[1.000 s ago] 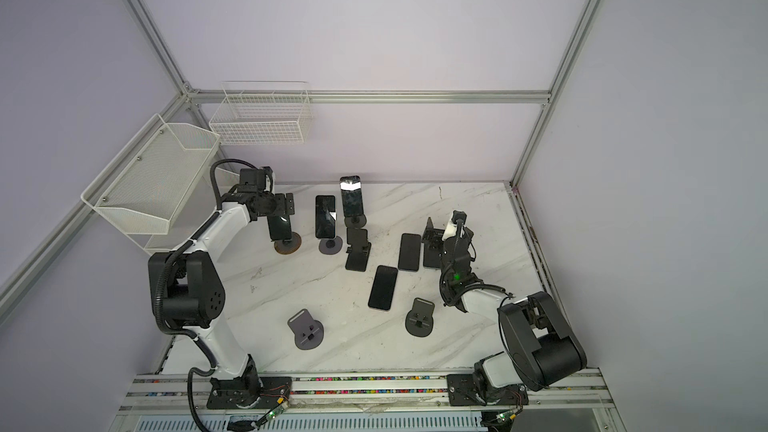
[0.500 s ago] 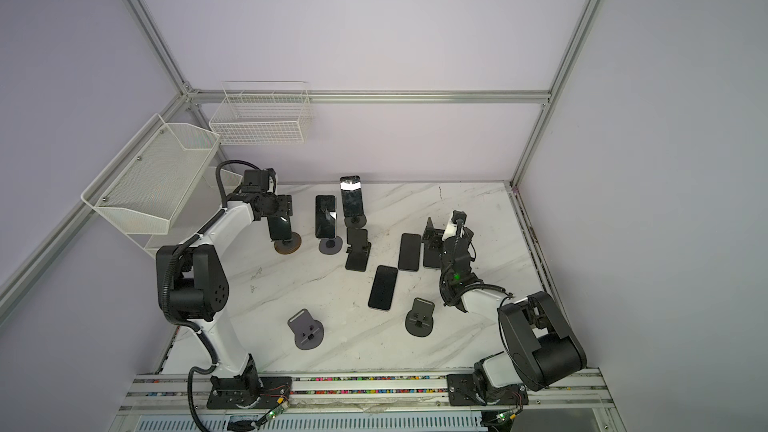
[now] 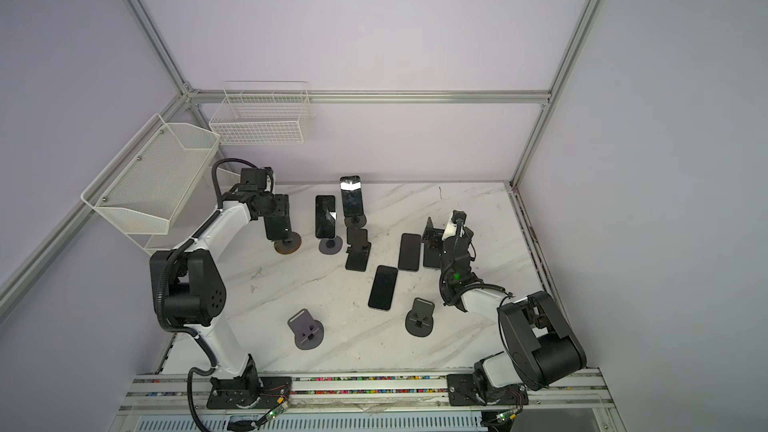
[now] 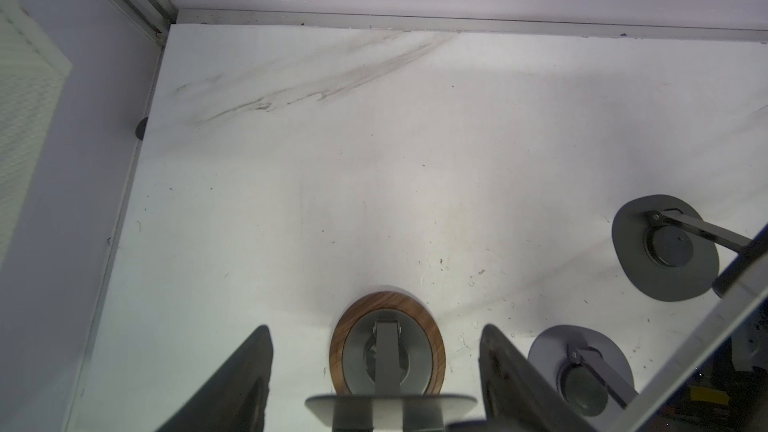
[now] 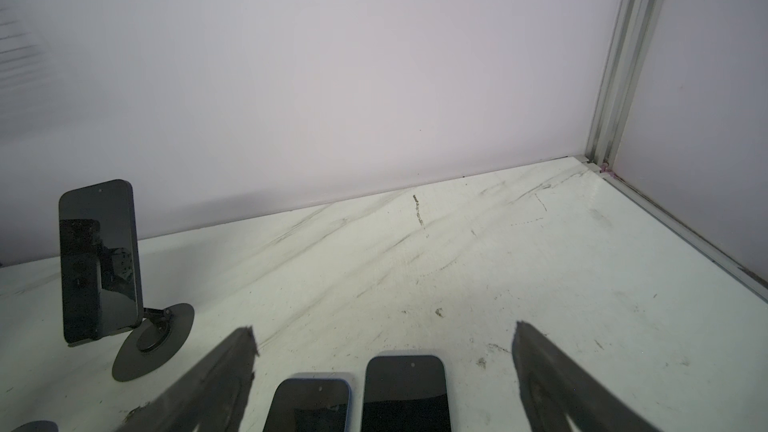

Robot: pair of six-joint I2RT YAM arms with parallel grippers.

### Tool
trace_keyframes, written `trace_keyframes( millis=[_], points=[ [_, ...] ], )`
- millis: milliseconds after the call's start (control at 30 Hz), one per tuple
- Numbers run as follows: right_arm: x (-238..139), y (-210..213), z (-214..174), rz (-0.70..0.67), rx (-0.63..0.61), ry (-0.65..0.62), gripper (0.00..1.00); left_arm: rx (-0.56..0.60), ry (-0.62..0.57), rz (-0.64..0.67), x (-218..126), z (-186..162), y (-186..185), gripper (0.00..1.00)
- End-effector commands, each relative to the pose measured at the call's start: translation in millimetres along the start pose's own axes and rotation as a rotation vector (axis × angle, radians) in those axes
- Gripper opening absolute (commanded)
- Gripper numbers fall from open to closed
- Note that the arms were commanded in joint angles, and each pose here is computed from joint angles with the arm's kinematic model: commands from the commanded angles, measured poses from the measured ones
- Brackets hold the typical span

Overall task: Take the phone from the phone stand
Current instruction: 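Carry the black phone with the left gripper toward the purple-cased phone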

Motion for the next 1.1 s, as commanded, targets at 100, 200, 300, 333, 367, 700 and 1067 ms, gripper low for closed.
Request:
trace_keyframes(
  millis=[100,200,300,333,367,700,1067],
  points=[
    [6,4,7,-0.009,0.0,-0.025,0.97,-0.029,-0.149,0.033,-74,23,14,0.67],
    [12,5,5,-0.017,-0.008,-0.006,0.97,-0.025,-0.143,0.004,-87,11,10,0.67],
    [17,7,3,-0.022,-0.017,0.013,0.97,-0.026,-0.149,-0.005,-102,-2,6,0.67],
    [17,8,3,-0.019,-0.018,0.013,0.97,-0.026,-0.153,-0.014,-107,-6,4,0.67],
    [17,7,4,-0.018,-0.019,0.013,0.97,-0.028,-0.153,-0.026,-112,-11,2,0.66],
    [14,5,5,-0.033,-0.01,-0.006,0.97,0.011,-0.135,-0.145,-146,-60,-38,0.66],
    [18,7,3,-0.028,-0.02,0.01,0.97,-0.011,0.001,-0.253,-116,-85,-98,0.64]
  ],
)
Point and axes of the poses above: each gripper's point midway between its finger pads, its own x axis out along the fingers, its own y axis along the line the jaws close on, z = x × y, the point moved 10 cm from there along -x, back along the fingers, and after that the axes turned 15 degrees about x, right-handed, at the moved point
